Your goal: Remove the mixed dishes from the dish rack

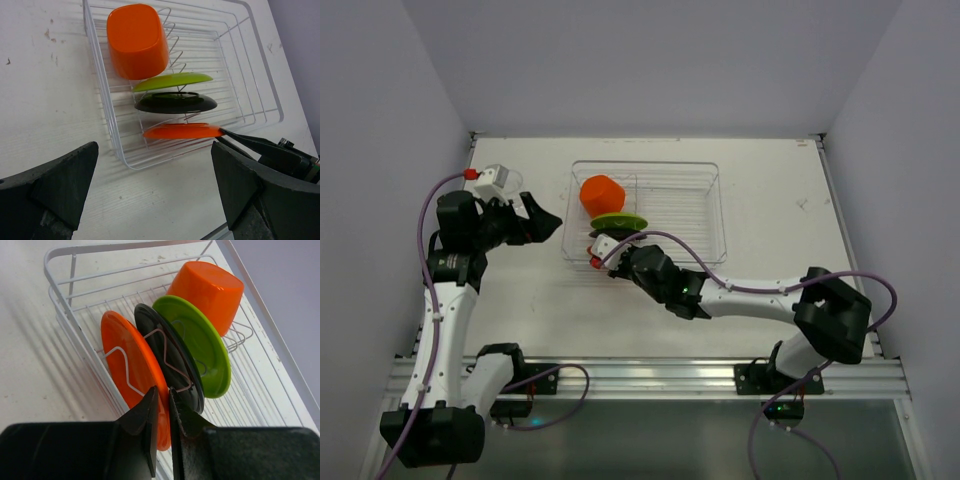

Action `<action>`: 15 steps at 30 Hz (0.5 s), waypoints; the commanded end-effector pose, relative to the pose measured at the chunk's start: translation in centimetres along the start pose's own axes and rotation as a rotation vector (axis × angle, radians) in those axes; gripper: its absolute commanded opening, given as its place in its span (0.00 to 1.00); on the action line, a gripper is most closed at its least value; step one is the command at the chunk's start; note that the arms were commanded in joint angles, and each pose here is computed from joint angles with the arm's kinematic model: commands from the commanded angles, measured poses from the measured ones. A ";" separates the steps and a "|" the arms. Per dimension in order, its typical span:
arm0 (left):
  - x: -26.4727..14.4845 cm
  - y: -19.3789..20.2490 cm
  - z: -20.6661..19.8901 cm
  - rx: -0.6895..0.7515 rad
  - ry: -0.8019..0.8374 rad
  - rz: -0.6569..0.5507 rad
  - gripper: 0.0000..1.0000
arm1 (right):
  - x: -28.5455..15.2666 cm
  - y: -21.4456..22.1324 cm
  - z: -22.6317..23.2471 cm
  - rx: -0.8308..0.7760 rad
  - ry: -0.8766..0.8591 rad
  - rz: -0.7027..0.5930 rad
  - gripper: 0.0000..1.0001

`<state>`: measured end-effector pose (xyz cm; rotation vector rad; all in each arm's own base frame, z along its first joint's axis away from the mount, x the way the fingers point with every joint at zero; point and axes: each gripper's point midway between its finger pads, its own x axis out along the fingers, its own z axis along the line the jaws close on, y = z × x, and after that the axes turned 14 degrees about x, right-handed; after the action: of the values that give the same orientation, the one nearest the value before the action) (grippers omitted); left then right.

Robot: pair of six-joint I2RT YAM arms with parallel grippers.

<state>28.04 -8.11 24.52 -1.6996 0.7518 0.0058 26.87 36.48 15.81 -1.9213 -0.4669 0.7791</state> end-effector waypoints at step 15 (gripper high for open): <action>0.1 -0.8 -0.6 0.028 0.032 -0.027 1.00 | -1.9 -2.8 -1.1 0.044 -0.001 -0.093 0.14</action>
<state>28.09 -8.11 24.41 -1.7005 0.7559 0.0089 26.95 35.61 16.87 -1.9253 -0.4708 0.7355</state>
